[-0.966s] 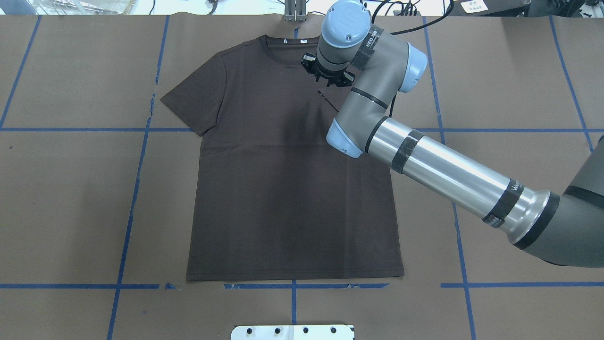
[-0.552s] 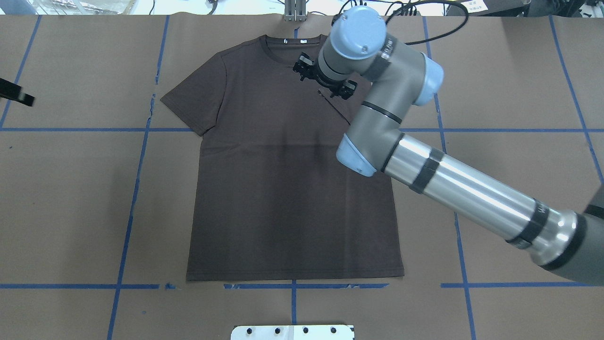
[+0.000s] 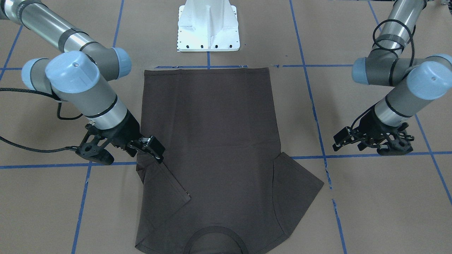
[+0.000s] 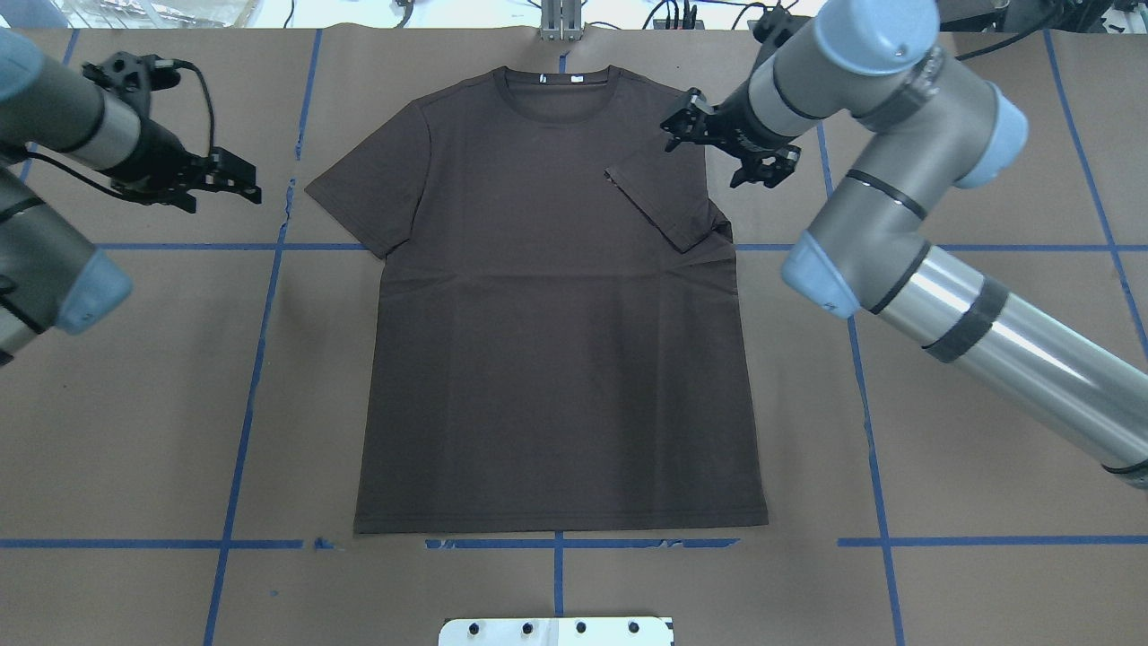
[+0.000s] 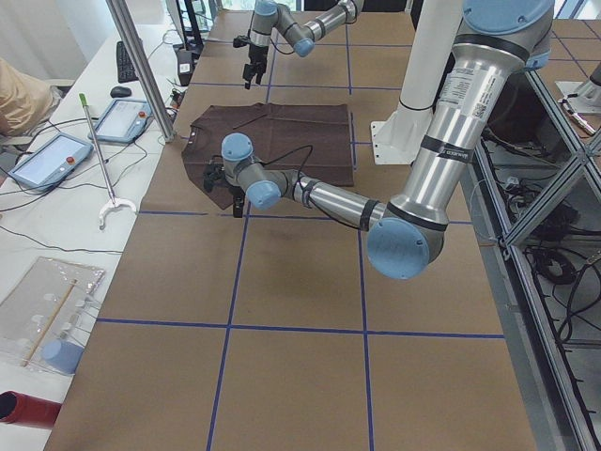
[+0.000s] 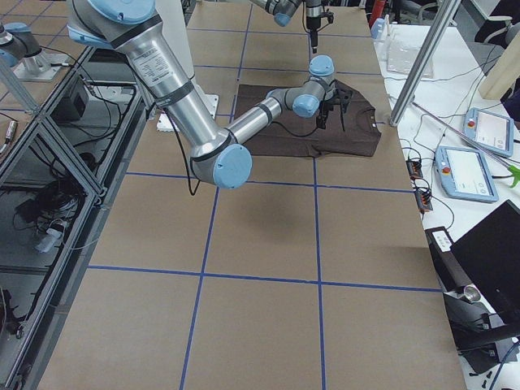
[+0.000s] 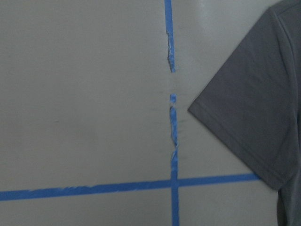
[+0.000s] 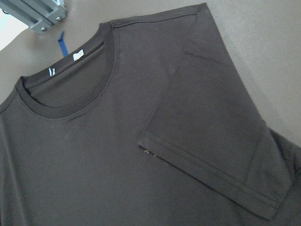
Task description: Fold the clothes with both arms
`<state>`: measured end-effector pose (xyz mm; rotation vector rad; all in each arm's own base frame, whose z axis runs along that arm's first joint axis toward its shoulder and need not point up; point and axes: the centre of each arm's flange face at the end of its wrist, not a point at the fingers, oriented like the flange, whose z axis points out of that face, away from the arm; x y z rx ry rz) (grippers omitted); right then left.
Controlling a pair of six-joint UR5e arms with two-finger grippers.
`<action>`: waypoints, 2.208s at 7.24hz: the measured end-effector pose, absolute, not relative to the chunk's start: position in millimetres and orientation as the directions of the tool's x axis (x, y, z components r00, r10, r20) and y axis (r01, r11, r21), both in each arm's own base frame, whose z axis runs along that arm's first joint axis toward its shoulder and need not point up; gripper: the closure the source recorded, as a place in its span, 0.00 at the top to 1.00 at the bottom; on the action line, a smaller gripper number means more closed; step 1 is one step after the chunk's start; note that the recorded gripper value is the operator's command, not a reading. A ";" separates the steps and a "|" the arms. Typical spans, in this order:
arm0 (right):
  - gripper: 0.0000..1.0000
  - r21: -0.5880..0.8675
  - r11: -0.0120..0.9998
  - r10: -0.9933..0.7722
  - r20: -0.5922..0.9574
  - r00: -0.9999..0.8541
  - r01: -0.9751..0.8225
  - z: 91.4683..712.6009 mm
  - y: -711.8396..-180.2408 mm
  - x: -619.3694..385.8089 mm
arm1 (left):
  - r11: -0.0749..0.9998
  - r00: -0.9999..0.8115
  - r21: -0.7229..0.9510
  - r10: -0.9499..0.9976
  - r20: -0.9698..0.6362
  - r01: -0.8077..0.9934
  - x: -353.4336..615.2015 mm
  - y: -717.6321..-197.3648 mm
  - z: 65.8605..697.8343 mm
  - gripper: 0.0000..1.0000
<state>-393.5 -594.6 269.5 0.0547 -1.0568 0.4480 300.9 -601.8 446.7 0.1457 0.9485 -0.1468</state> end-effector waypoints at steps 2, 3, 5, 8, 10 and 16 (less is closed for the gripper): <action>1.00 -0.156 0.915 0.315 0.853 0.416 -0.373 283.0 -586.7 -374.6 | 0.970 0.605 0.044 -0.114 -0.788 0.241 336.5 -630.3 445.5 0.98; 1.00 -0.153 0.915 0.313 0.853 0.417 -0.373 284.6 -585.1 -372.9 | 0.966 0.611 0.037 -0.132 -0.780 0.256 356.6 -640.5 440.9 0.96; 1.00 -0.152 0.915 0.312 0.852 0.420 -0.374 286.7 -584.4 -373.2 | 0.957 0.620 0.047 -0.147 -0.771 0.285 388.4 -650.2 438.3 0.89; 1.00 -0.151 0.914 0.314 0.850 0.423 -0.376 289.1 -584.5 -373.4 | 0.954 0.619 0.061 -0.141 -0.772 0.293 406.2 -662.6 437.4 0.70; 1.00 -0.151 0.914 0.315 0.849 0.424 -0.376 290.4 -584.0 -373.1 | 0.955 0.619 0.057 -0.141 -0.772 0.290 414.1 -662.1 438.8 0.59; 1.00 -0.149 0.914 0.312 0.852 0.419 -0.378 288.4 -581.3 -370.2 | 0.950 0.623 0.067 -0.146 -0.768 0.304 415.2 -663.4 440.2 0.00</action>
